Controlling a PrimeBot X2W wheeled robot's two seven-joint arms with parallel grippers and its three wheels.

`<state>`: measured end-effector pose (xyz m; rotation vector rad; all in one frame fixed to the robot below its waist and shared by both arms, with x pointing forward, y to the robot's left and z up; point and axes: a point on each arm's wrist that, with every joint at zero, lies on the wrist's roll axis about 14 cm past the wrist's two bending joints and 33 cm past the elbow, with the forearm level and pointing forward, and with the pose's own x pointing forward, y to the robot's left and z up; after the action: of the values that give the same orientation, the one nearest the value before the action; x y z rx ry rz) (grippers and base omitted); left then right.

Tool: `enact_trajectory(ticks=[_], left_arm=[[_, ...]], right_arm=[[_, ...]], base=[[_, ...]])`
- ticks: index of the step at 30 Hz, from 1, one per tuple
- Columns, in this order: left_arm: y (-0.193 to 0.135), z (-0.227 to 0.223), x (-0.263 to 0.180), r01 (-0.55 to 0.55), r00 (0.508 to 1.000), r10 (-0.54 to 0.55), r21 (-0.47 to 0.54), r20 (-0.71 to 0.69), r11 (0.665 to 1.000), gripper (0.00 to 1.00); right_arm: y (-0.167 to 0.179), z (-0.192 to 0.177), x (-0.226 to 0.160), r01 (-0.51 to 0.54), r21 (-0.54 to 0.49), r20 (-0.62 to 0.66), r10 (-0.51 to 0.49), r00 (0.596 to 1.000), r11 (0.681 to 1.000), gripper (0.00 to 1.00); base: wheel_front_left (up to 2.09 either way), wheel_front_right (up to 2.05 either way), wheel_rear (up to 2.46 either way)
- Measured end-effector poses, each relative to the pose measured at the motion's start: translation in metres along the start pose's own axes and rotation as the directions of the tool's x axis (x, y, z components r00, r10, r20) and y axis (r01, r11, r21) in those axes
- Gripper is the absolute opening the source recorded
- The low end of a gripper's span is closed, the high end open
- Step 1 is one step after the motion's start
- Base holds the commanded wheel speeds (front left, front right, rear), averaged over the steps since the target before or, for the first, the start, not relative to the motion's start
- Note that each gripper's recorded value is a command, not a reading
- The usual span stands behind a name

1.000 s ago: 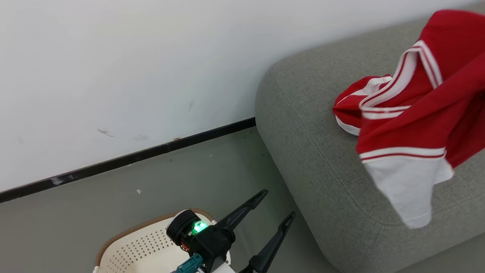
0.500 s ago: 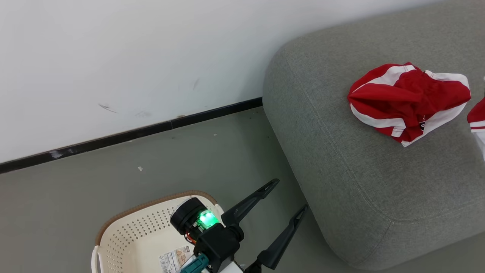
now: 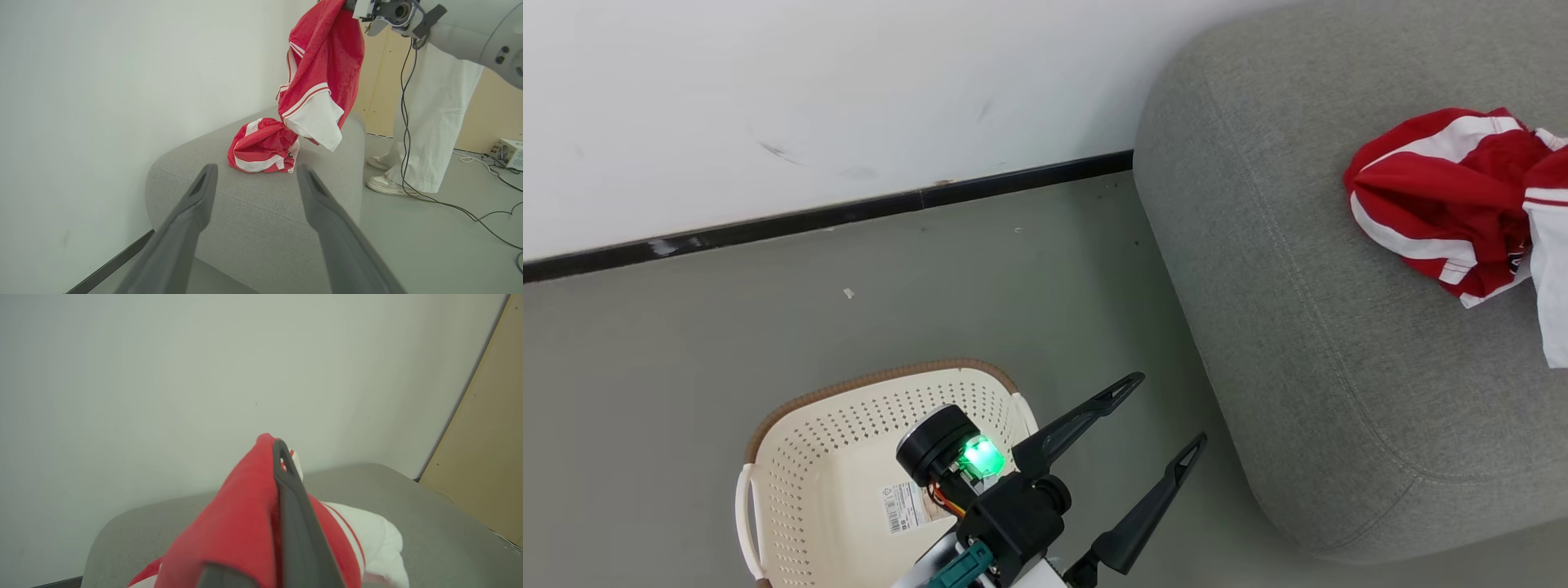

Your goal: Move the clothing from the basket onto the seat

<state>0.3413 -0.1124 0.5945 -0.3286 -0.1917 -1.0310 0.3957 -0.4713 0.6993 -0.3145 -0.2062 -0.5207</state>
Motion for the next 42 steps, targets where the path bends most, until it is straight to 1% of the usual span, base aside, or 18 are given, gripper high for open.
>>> enact_trajectory(ticks=[4, 7, 13, 18, 19, 20, 21, 22, 23, 24, 27, 29, 32, 42], left_arm=[[0.01, -0.004, -0.001, -0.02, 1.0, 0.02, -0.012, -0.014, 1.0, 1.0], [0.017, -0.005, -0.001, -0.029, 0.999, 0.029, -0.013, -0.014, 0.999, 1.0], [0.027, -0.008, 0.001, -0.028, 0.999, 0.028, -0.003, -0.016, 1.0, 1.0], [0.034, -0.01, 0.004, -0.02, 1.0, 0.02, -0.005, -0.012, 1.0, 1.0], [0.037, -0.011, 0.005, -0.015, 1.0, 0.015, -0.008, -0.011, 1.0, 1.0], [0.038, -0.012, 0.006, -0.016, 1.0, 0.016, -0.009, -0.011, 1.0, 1.0], [0.04, -0.013, 0.006, -0.018, 1.0, 0.017, -0.01, -0.011, 1.0, 1.0], [0.042, -0.014, 0.007, -0.016, 1.0, 0.016, -0.01, -0.01, 1.0, 1.0], [0.043, -0.014, 0.007, -0.013, 1.0, 0.013, -0.01, -0.01, 1.0, 1.0], [0.044, -0.015, 0.008, -0.013, 1.0, 0.013, -0.01, -0.011, 1.0, 1.0], [0.049, -0.02, 0.009, -0.011, 1.0, 0.011, -0.001, -0.02, 1.0, 1.0], [0.047, -0.023, 0.01, 0.002, 1.0, -0.002, -0.004, -0.025, 1.0, 1.0], [0.043, -0.023, 0.012, 0.019, 1.0, -0.019, -0.01, -0.019, 1.0, 1.0], [0.03, -0.026, 0.019, 0.066, 0.998, -0.066, -0.031, -0.021, 0.997, 1.0]], right_arm=[[0.052, -0.038, 0.006, -0.084, 0.05, -0.078, 0.087, 0.993, 0.995, 0.0], [0.078, -0.069, 0.005, -0.112, 0.083, -0.145, 0.123, 0.982, 0.99, 0.0], [0.108, -0.122, -0.002, -0.14, 0.095, -0.255, 0.16, 0.953, 0.986, 0.0], [0.125, -0.15, -0.007, -0.166, 0.084, -0.307, 0.184, 0.934, 0.982, 0.0], [0.128, -0.157, -0.007, -0.165, 0.086, -0.312, 0.183, 0.932, 0.983, 0.23], [0.129, -0.159, -0.007, -0.165, 0.086, -0.315, 0.184, 0.931, 0.983, 0.36], [0.131, -0.162, -0.006, -0.166, 0.087, -0.314, 0.186, 0.931, 0.982, 0.47], [0.133, -0.164, -0.006, -0.169, 0.087, -0.318, 0.188, 0.929, 0.982, 0.7], [0.135, -0.167, -0.007, -0.172, 0.086, -0.322, 0.191, 0.927, 0.981, 0.95], [0.137, -0.169, -0.007, -0.176, 0.087, -0.322, 0.195, 0.926, 0.981, 1.0], [0.148, -0.177, -0.014, -0.186, 0.111, -0.333, 0.213, 0.918, 0.976, 1.0], [0.148, -0.178, -0.017, -0.188, 0.114, -0.333, 0.215, 0.918, 0.976, 1.0], [0.139, -0.177, -0.023, -0.177, 0.11, -0.326, 0.204, 0.923, 0.978, 1.0], [0.112, -0.18, -0.058, -0.174, 0.078, -0.343, 0.191, 0.92, 0.982, 1.0]], base=[[0.0, 0.0, 0.0], [0.0, 0.0, 0.0], [0.0, 0.0, 0.0], [0.0, 0.0, 0.0], [0.0, 0.0, 0.0], [0.0, 0.0, 0.0], [0.0, 0.0, 0.0], [0.0, 0.0, 0.0], [0.0, 0.0, 0.0], [0.0, 0.0, 0.0], [0.0, 0.0, 0.0], [0.0, 0.0, 0.0], [0.0, 0.0, 0.0], [0.0, 0.0, 0.0]])
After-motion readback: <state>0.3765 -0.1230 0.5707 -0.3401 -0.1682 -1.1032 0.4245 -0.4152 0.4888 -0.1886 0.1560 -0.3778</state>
